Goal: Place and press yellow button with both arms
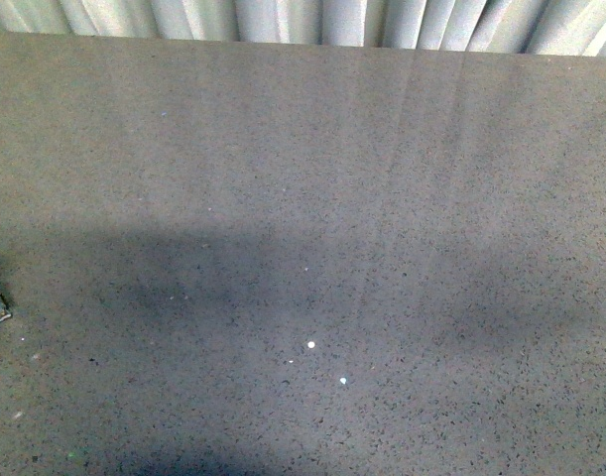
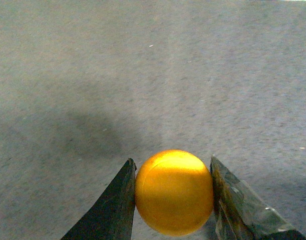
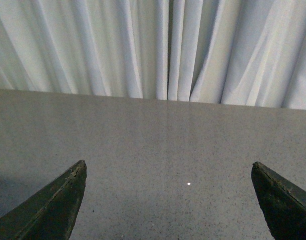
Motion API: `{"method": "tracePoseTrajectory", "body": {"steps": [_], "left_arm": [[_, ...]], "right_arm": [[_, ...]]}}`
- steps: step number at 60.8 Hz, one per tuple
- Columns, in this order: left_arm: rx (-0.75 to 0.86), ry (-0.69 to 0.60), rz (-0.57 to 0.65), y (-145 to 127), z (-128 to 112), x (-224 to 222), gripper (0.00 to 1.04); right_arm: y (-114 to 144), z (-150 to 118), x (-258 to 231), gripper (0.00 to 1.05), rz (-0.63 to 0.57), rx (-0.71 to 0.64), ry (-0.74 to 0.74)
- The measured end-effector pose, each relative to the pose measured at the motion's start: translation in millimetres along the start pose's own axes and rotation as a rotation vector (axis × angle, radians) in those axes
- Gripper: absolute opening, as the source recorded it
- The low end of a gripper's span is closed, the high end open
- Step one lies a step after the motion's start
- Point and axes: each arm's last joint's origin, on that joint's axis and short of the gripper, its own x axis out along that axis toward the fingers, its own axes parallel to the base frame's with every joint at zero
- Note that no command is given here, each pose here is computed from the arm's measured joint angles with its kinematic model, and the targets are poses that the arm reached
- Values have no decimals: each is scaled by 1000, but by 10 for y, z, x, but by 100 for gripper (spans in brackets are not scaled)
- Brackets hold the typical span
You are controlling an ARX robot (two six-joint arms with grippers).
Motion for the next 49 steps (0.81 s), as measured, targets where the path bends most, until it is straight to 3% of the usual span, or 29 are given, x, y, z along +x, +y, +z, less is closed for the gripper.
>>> {"method": "tracePoseTrajectory", "body": {"steps": [10, 25, 49], "left_arm": [[44, -20, -112, -555, 78, 109, 34], [91, 14, -258, -1340, -6, 312, 34], [188, 53, -372, -2039, -221, 542, 34]], "right_arm": [[0, 0, 0, 96, 0, 0, 0], [0, 1, 0, 96, 0, 0, 0], [0, 0, 0, 96, 0, 0, 0]]}}
